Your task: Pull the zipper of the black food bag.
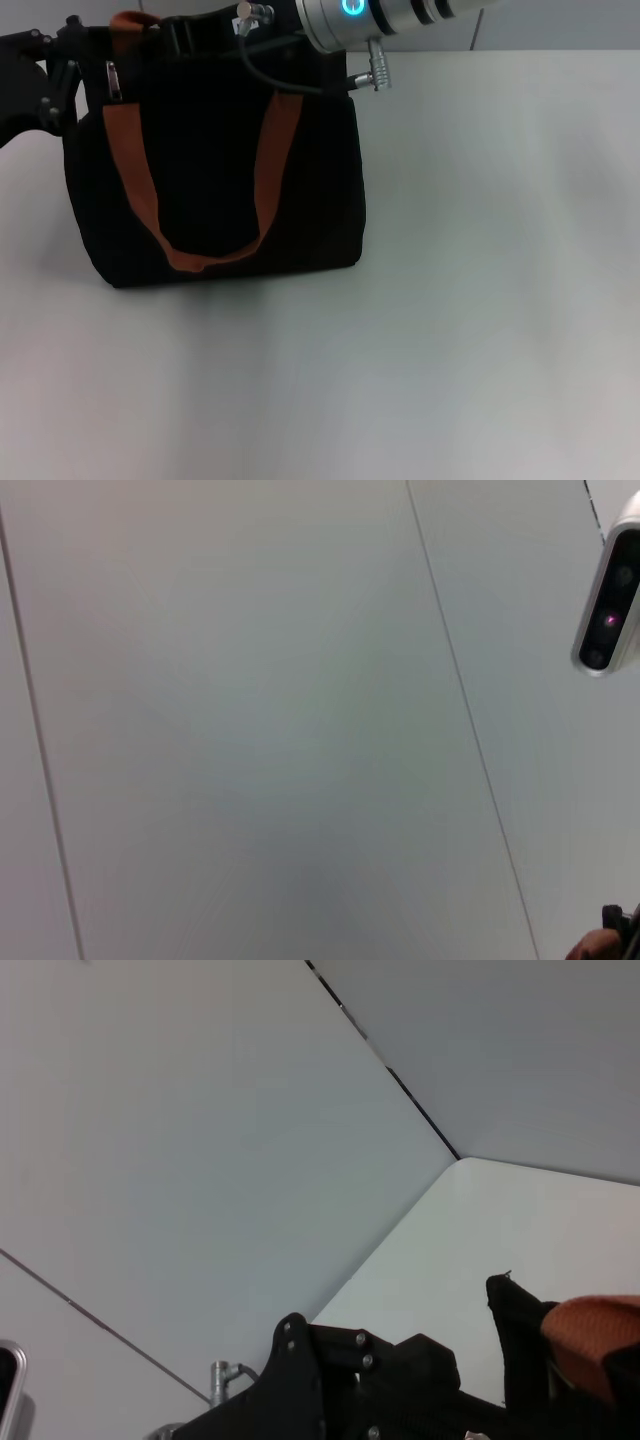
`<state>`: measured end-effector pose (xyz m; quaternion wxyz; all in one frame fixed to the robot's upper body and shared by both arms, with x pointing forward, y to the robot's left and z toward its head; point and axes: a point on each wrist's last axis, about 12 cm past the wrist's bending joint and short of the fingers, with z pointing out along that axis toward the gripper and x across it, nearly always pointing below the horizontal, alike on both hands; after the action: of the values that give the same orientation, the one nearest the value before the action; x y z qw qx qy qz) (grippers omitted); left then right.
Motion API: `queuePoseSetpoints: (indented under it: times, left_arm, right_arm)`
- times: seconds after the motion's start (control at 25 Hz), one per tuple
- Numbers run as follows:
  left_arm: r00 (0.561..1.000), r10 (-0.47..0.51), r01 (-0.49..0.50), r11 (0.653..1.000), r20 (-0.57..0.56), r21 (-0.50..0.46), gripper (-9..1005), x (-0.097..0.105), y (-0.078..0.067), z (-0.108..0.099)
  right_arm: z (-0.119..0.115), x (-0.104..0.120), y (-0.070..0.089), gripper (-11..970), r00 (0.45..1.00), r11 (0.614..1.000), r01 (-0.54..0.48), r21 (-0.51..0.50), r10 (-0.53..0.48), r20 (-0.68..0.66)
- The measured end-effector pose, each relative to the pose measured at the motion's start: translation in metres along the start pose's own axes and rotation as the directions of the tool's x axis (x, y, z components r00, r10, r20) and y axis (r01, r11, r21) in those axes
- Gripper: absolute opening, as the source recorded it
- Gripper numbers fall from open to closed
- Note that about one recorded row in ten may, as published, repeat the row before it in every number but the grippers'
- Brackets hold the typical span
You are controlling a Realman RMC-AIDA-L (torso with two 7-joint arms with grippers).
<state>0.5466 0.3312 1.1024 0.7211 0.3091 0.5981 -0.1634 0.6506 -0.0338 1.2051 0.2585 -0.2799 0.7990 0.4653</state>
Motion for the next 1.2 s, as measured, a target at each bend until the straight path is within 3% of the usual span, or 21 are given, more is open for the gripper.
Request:
queuePoseSetpoints:
  times: [1.2]
  left_arm:
    - [0.999,0.006,-0.008,0.999,0.037,0.034,58,-0.008,0.001,0.015]
  right_arm:
    - [0.017,-0.007,0.006,318,1.000,0.998,0.009,0.054,-0.009,0.007]
